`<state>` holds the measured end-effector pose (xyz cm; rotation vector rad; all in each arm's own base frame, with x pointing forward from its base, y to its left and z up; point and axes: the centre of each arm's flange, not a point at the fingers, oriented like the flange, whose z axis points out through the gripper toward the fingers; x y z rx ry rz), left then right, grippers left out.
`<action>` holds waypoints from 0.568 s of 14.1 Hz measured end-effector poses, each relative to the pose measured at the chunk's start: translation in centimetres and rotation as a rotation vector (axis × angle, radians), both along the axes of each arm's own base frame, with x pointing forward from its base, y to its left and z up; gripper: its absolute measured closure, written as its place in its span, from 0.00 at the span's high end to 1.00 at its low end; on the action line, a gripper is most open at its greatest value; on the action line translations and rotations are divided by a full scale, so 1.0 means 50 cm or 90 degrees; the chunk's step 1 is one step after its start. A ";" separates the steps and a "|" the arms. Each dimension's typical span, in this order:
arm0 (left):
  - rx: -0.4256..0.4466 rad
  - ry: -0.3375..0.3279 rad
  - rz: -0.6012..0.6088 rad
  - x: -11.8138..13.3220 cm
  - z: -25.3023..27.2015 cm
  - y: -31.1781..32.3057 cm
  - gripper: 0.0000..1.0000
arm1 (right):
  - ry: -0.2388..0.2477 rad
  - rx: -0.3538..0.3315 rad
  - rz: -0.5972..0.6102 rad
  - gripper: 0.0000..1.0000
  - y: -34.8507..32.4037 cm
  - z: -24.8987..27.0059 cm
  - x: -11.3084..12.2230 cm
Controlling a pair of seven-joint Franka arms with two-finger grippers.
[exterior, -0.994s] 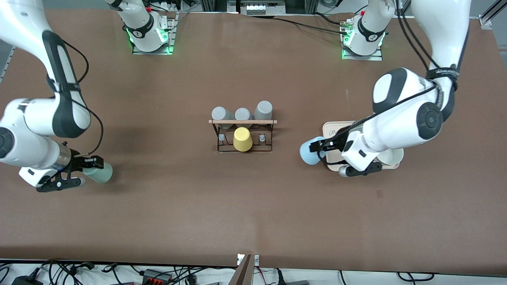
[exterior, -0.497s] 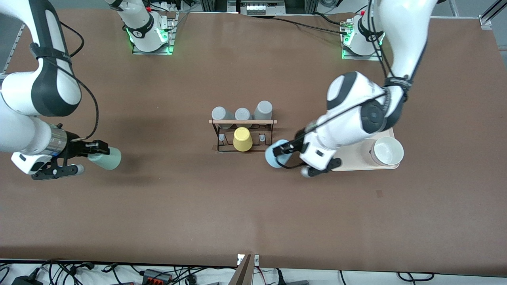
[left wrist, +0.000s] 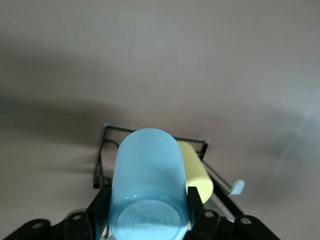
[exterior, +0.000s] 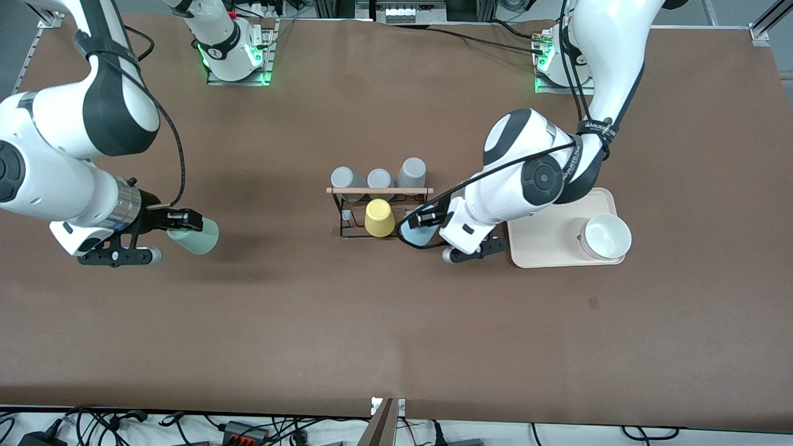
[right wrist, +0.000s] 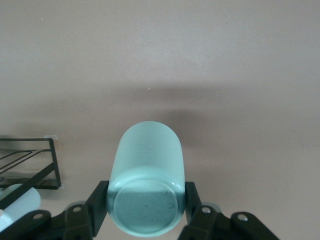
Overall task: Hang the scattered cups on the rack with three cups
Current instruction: 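Lift the teal cup with the right gripper while the left gripper carries the blue cup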
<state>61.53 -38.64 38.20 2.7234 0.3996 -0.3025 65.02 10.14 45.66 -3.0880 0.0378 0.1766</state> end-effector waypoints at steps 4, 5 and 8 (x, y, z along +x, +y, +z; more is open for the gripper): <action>0.034 0.007 -0.032 -0.021 -0.026 -0.018 0.66 | 0.008 -0.009 -0.043 0.65 0.065 0.003 -0.015; 0.039 0.008 -0.039 -0.026 -0.032 -0.026 0.66 | 0.011 -0.012 -0.055 0.65 0.086 0.002 -0.020; 0.048 0.016 -0.051 -0.039 -0.057 -0.043 0.66 | 0.016 -0.020 -0.077 0.65 0.153 0.001 -0.038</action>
